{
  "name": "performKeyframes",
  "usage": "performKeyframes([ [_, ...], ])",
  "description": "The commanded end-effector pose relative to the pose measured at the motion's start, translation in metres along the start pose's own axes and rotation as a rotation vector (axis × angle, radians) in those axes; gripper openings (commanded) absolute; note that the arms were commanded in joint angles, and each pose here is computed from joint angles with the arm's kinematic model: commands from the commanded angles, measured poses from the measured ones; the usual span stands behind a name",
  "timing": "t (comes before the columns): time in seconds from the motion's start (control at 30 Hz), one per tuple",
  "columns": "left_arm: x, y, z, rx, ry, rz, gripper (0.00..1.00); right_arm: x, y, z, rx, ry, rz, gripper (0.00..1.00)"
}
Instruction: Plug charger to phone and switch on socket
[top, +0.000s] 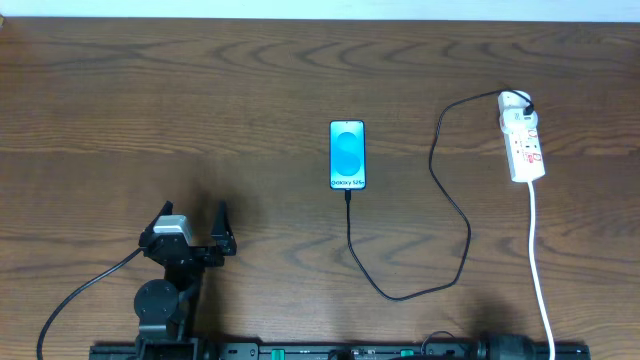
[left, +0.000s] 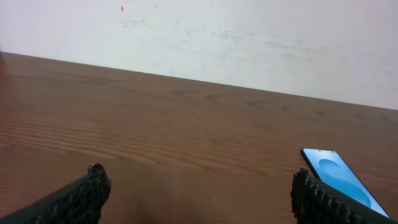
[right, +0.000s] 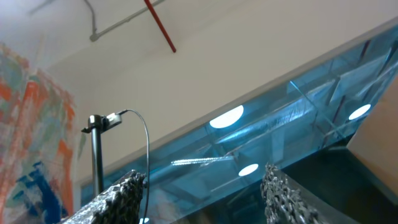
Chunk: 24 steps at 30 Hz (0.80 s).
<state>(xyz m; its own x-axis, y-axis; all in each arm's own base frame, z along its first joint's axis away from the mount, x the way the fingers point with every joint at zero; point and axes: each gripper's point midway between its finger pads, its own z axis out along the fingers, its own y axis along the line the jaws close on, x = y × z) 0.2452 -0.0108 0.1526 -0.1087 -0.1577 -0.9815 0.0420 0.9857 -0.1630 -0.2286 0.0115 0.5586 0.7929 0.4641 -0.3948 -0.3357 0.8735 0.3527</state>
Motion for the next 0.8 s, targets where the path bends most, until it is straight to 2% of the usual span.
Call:
performKeyframes([
  [0.0, 0.014, -0.001, 0.000, 0.013, 0.046, 0.004, 0.95, -0.003, -0.010, -0.007, -0.010, -0.002, 0.027, 0.62],
  [0.13, 0.014, -0.001, 0.000, 0.013, 0.046, 0.004, 0.94, -0.002, -0.021, -0.001, -0.027, 0.030, 0.071, 0.69],
  [0.2, 0.014, -0.001, 0.000, 0.013, 0.046, 0.004, 0.94, -0.002, -0.028, 0.004, -0.038, 0.043, 0.097, 0.78],
  [0.3, 0.014, -0.001, 0.000, 0.013, 0.046, 0.004, 0.94, 0.000, -0.038, 0.012, -0.038, 0.053, 0.123, 0.99],
  [0.47, 0.014, -0.001, 0.000, 0.013, 0.046, 0.004, 0.95, 0.018, -0.066, 0.042, 0.030, 0.033, 0.151, 0.99],
  [0.63, 0.014, -0.001, 0.000, 0.013, 0.046, 0.004, 0.94, 0.092, -0.109, 0.066, 0.184, 0.162, 0.106, 0.99],
  [0.73, 0.014, -0.001, 0.000, 0.013, 0.046, 0.004, 0.95, 0.170, -0.143, 0.073, 0.271, 0.325, 0.064, 0.99],
  [0.77, 0.014, -0.001, 0.000, 0.013, 0.046, 0.004, 0.94, 0.179, -0.147, 0.074, 0.280, 0.343, 0.059, 0.99],
])
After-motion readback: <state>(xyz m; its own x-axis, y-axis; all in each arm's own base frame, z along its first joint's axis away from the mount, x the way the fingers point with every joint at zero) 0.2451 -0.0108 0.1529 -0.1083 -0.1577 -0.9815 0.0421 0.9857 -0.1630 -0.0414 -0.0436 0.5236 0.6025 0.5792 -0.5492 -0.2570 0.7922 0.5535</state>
